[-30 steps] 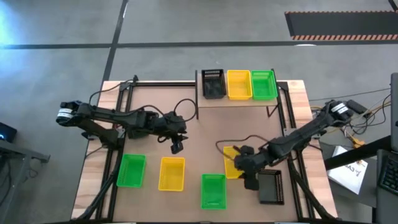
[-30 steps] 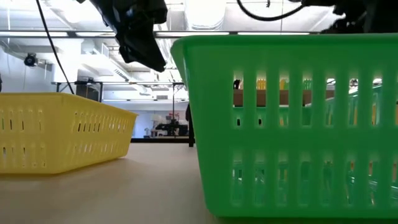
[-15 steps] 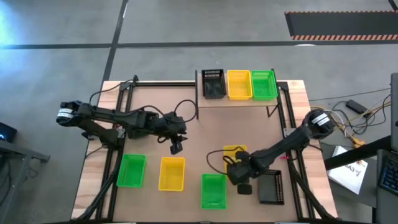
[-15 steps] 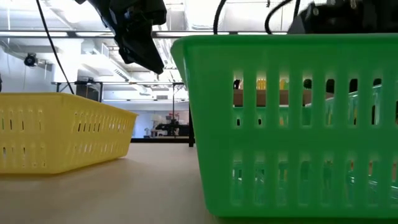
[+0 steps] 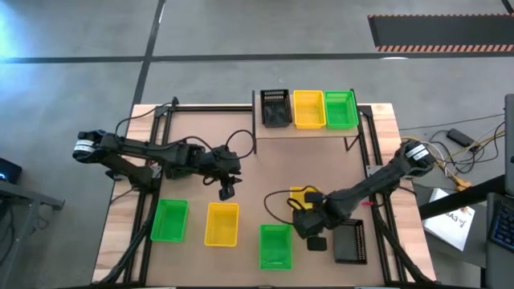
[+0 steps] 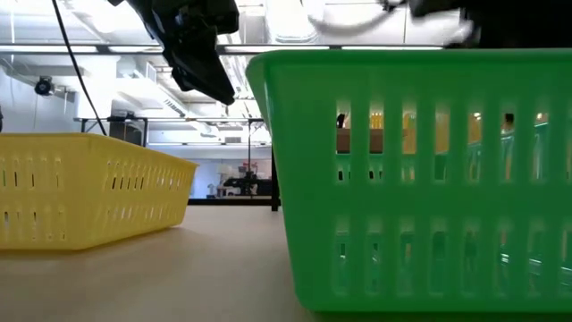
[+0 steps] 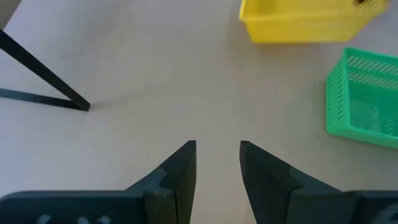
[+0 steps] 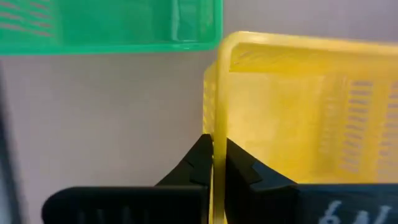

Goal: Stack baskets on shelf by color
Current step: Stack the right yellow bin on top of the yellow bin on the shelf

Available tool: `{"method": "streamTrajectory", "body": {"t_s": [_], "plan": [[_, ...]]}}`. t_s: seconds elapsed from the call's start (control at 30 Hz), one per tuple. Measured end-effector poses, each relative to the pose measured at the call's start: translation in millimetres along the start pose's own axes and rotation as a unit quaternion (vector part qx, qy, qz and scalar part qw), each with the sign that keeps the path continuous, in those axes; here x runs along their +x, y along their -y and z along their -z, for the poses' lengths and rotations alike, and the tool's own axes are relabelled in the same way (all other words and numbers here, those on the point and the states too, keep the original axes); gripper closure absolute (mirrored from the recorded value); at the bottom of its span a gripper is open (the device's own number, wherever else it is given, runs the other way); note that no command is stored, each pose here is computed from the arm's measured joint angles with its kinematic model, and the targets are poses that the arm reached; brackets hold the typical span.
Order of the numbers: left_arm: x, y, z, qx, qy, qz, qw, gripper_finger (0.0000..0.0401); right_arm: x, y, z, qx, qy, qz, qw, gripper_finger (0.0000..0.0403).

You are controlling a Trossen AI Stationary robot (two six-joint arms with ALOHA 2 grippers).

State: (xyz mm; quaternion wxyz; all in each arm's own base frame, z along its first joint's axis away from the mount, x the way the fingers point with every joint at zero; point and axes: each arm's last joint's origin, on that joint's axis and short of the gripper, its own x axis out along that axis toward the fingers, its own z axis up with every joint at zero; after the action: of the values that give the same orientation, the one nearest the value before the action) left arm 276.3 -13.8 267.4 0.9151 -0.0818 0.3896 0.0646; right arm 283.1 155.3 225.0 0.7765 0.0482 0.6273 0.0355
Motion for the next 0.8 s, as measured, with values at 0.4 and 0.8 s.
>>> {"method": "streamTrajectory", "body": {"t_s": [0.4, 0.8], "plan": [[-0.1, 0.3, -1.7, -0.005, 0.008, 0.002, 1.000, 0.0294, -141.8, 27.0, 2.9, 0.005, 0.146, -0.028, 0.989, 0.0394], [-0.5, 1.8, -8.1, -0.010, 0.040, 0.010, 0.999, 0.0294, -207.8, 107.7, -9.5, -0.053, 0.161, 0.186, 0.968, 0.0394]]}}
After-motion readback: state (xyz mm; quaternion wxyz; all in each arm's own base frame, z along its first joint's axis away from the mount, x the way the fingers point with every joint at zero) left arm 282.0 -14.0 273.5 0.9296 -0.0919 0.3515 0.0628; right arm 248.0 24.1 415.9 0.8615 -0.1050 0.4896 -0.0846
